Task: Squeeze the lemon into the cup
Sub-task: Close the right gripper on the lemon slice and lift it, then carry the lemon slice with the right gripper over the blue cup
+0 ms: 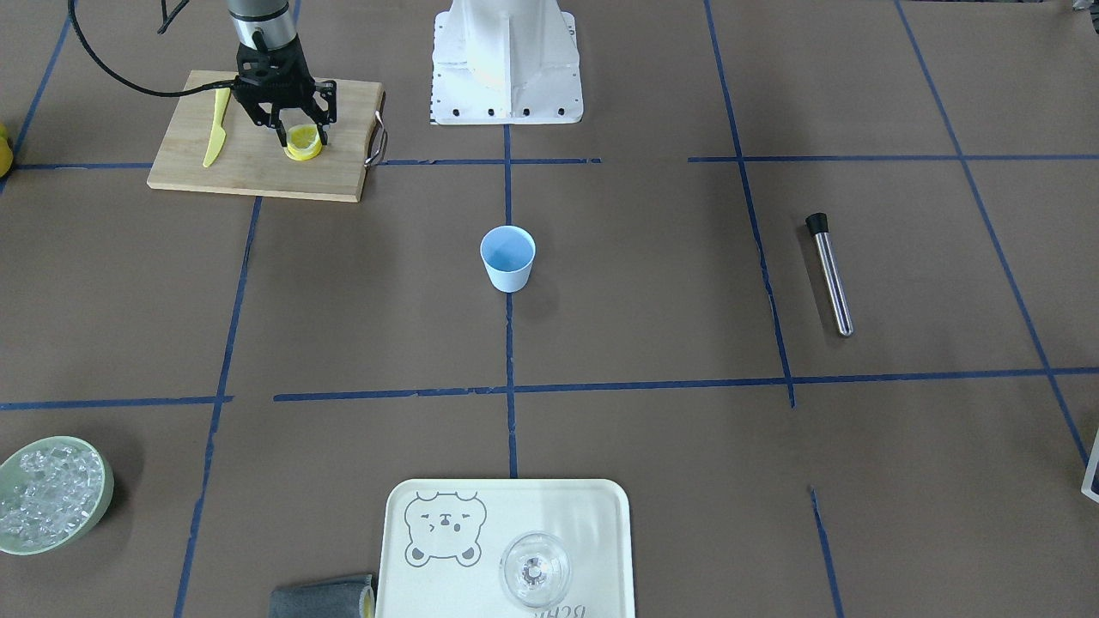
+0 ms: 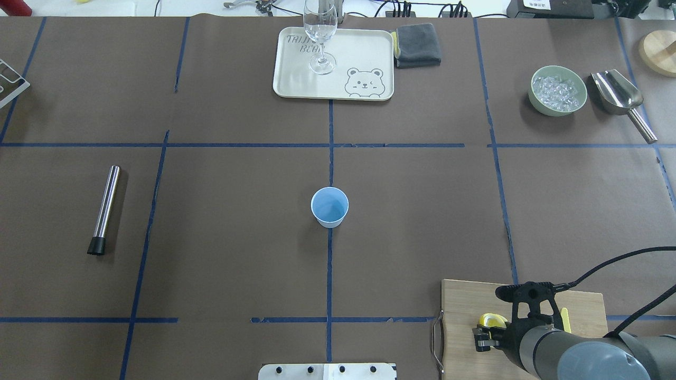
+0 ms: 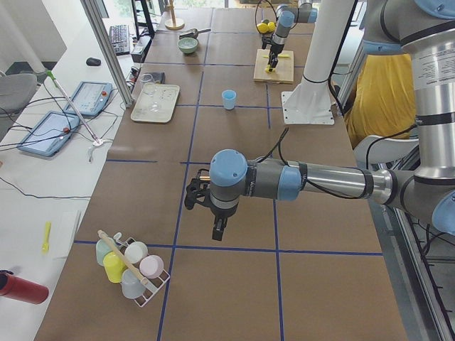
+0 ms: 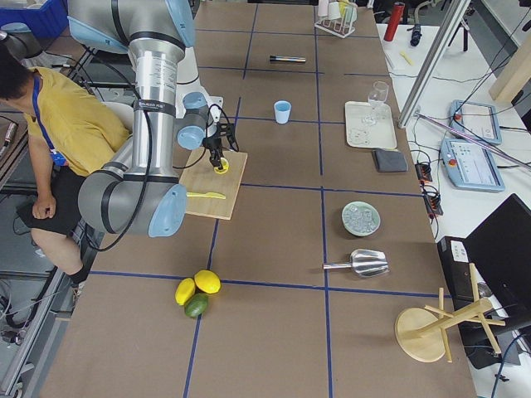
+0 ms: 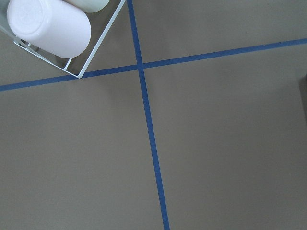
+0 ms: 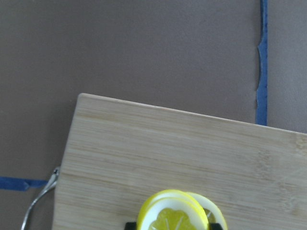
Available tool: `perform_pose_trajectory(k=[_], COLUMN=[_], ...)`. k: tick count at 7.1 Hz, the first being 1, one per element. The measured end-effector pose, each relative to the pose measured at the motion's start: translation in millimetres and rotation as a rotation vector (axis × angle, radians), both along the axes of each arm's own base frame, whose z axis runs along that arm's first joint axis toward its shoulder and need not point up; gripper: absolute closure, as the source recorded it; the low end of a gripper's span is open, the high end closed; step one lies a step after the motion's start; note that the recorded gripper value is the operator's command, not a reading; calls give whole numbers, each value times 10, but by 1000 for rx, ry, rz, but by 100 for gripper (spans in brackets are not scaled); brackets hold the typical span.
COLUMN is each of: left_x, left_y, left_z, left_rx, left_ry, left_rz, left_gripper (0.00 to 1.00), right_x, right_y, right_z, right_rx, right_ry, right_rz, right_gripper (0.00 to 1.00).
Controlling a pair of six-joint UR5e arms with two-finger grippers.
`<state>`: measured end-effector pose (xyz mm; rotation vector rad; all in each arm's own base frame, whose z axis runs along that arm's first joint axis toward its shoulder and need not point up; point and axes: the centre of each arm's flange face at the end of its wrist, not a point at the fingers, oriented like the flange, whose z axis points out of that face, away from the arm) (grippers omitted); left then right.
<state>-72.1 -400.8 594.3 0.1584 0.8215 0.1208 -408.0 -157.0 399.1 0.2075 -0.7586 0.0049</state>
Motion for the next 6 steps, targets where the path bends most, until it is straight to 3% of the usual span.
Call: perform_pose_trajectory(k=[3,6], left_x=[0,0], left_y=[1,1], left_z=[13,25], left_rx=[-3,-5], left_ry=[0,0], left_rz=[0,0], left_gripper=[0,0], right_x=[252,85], right_y=[-59,-361], right_z=[-517,-1308], right_rx=[-20,-80], right_ry=[-54,-72], right_rz=[8,35], right_gripper=[100,100])
